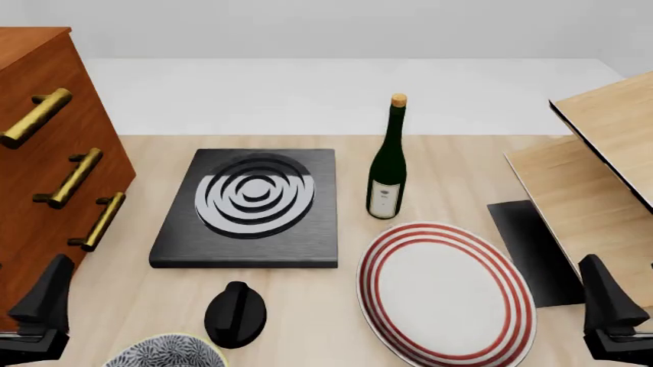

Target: Pick up the akita bowl and put it on the plate.

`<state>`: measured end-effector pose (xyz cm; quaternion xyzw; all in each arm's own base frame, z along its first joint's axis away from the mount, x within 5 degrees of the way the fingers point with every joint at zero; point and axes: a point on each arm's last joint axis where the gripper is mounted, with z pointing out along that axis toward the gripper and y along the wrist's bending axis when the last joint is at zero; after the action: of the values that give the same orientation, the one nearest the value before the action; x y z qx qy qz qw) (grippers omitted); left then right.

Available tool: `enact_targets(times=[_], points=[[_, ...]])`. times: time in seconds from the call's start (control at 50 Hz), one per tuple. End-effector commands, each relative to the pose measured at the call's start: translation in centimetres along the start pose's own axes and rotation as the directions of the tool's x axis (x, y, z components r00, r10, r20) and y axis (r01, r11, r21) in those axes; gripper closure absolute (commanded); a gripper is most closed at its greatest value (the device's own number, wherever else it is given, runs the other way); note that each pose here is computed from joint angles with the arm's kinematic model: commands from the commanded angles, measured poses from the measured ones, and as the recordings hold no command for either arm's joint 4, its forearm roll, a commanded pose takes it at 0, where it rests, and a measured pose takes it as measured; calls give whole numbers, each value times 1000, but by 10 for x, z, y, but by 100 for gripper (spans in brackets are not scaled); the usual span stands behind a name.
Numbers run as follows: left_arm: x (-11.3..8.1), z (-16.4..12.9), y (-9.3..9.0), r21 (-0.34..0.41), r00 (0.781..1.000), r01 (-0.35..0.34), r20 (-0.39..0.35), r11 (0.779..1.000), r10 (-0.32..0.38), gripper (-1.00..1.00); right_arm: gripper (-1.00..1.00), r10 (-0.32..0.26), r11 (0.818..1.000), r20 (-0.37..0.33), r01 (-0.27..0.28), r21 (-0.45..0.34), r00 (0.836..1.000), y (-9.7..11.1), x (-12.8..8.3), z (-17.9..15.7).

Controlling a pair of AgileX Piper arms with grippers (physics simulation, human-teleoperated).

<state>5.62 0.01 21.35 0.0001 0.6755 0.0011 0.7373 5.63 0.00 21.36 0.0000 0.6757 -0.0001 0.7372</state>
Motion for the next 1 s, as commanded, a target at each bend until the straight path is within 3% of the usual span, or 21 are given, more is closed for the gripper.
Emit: enact_targets(times=[0.02,0.08,0.1,0.16,0.2,0.22,0.34,0.46,0.6,0.64,0.66,0.7,0.74,1.0], points=[[-1,0,0,-3,1000,-7,-2,1000,7,-100,-100,0,1000,0,0,0,1000,0,-1,0],[-3,0,0,8,1000,-23,-20,1000,23,-100,-100,0,1000,-1,0,0,1000,0,-1,0],[-4,0,-2,40,997,-61,-35,997,62,-100,-100,0,1000,-1,0,0,1000,0,-1,0],[-20,-4,-3,69,995,-66,-69,995,70,-100,-100,0,1000,-1,0,0,1000,0,-1,0],[-31,-6,-4,86,989,-131,-56,988,136,-100,-100,0,1000,-1,0,0,1000,0,-1,0],[-36,-8,-4,100,991,-100,-79,990,108,-100,-100,0,1000,-1,0,0,1000,0,-1,0],[-61,-19,-4,139,984,-105,-131,985,123,-100,-100,0,1000,-1,0,0,1000,0,-1,0],[-53,-21,-4,165,970,-78,-216,983,113,-100,-100,0,1000,-1,0,0,1000,0,-1,0],[-59,-28,-4,206,951,-70,-282,976,128,-100,-100,0,1000,0,0,0,1000,0,-1,0],[-59,-27,-5,220,944,-58,-306,974,126,-100,-100,0,1000,-1,0,0,1000,0,-1,0],[-56,-26,-5,219,935,-18,-342,976,94,-100,-100,0,1000,-1,0,0,1000,0,-1,0],[-56,-29,-5,227,932,-54,-339,972,130,-100,-100,0,1000,-1,0,0,1000,0,-1,0],[-55,-29,-5,226,922,-20,-373,974,106,-100,-100,0,1000,0,0,0,1000,0,-1,0],[-73,-33,-3,236,884,-69,-437,969,169,-100,-100,0,1000,-1,0,0,1000,0,-1,0]])
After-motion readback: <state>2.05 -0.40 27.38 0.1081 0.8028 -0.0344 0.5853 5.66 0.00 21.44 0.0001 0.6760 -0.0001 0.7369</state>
